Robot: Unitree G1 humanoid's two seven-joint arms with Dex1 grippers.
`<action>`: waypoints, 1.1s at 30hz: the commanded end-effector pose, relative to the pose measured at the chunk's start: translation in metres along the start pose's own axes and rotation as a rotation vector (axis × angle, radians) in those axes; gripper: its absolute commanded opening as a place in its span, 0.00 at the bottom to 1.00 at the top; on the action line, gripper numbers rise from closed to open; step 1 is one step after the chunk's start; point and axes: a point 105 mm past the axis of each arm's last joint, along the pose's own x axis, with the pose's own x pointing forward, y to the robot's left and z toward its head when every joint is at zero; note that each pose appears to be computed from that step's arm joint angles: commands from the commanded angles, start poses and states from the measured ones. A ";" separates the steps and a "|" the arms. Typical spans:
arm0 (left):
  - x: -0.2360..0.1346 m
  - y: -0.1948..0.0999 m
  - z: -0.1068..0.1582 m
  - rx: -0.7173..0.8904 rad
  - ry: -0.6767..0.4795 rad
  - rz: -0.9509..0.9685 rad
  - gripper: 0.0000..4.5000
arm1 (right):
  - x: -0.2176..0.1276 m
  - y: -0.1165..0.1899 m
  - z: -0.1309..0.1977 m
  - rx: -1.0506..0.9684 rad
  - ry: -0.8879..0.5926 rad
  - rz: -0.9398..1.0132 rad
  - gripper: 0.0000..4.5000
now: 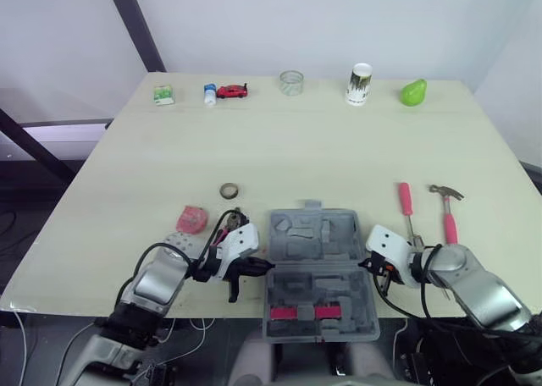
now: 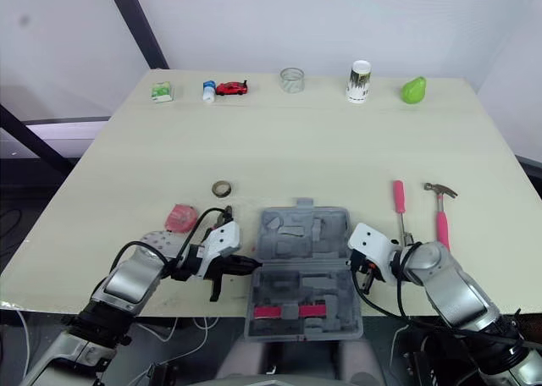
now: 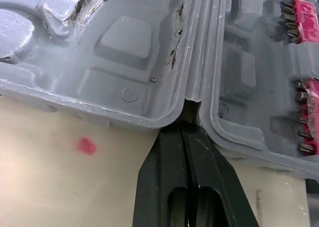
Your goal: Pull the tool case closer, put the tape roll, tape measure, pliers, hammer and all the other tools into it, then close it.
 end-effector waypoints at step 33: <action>-0.039 0.002 -0.003 -0.062 -0.132 0.138 0.01 | -0.051 -0.027 -0.019 0.093 -0.054 -0.182 0.00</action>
